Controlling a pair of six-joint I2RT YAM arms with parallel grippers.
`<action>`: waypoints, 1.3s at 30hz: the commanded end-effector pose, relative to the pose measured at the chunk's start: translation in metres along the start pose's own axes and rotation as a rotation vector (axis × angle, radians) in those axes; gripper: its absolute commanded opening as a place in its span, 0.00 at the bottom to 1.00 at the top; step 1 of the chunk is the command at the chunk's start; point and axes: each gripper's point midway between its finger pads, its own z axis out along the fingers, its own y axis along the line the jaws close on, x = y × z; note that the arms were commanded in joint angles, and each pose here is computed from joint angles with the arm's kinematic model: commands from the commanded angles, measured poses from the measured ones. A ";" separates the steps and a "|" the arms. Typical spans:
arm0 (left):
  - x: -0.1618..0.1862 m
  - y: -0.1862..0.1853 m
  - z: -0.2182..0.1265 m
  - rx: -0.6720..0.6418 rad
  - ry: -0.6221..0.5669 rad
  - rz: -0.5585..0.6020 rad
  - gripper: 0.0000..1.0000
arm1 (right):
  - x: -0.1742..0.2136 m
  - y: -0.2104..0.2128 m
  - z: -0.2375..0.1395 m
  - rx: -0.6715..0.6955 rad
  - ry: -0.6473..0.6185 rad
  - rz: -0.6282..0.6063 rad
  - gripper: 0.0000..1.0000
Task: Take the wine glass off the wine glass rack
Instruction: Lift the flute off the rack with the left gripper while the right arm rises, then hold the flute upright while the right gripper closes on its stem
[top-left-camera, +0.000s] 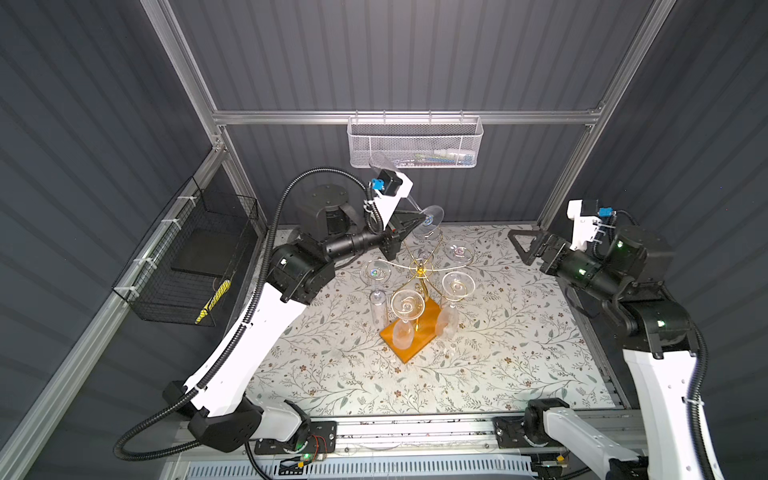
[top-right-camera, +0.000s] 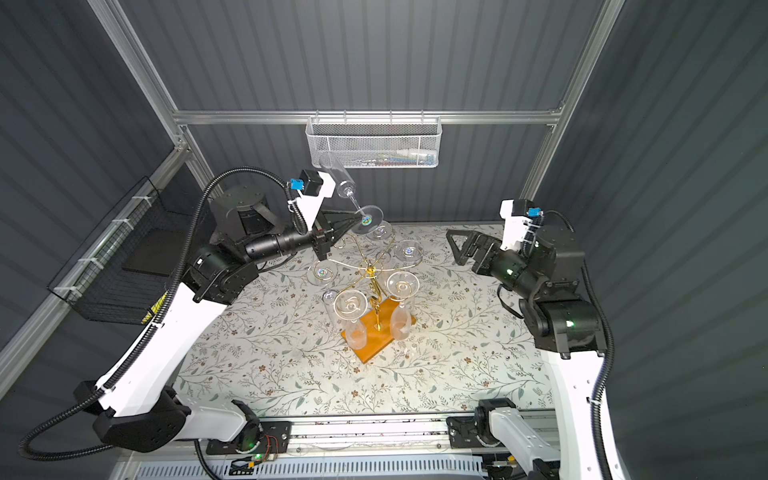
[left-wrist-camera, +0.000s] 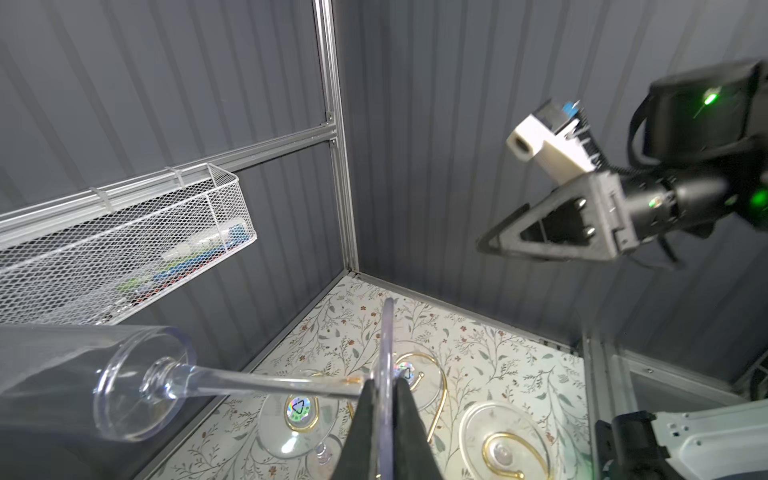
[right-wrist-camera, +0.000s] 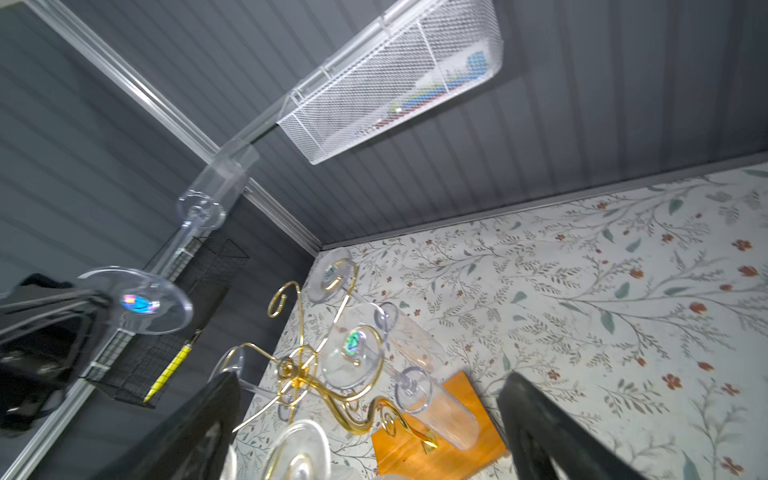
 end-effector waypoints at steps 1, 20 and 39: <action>-0.004 0.005 0.006 -0.093 0.011 0.208 0.00 | -0.011 0.028 -0.005 -0.105 0.003 -0.021 0.99; 0.032 -0.048 0.054 0.034 0.076 0.734 0.00 | 0.000 0.066 0.046 -0.264 0.217 -0.053 0.85; 0.045 -0.070 0.053 0.113 0.099 0.819 0.00 | 0.039 0.080 0.098 -0.294 0.365 -0.112 0.49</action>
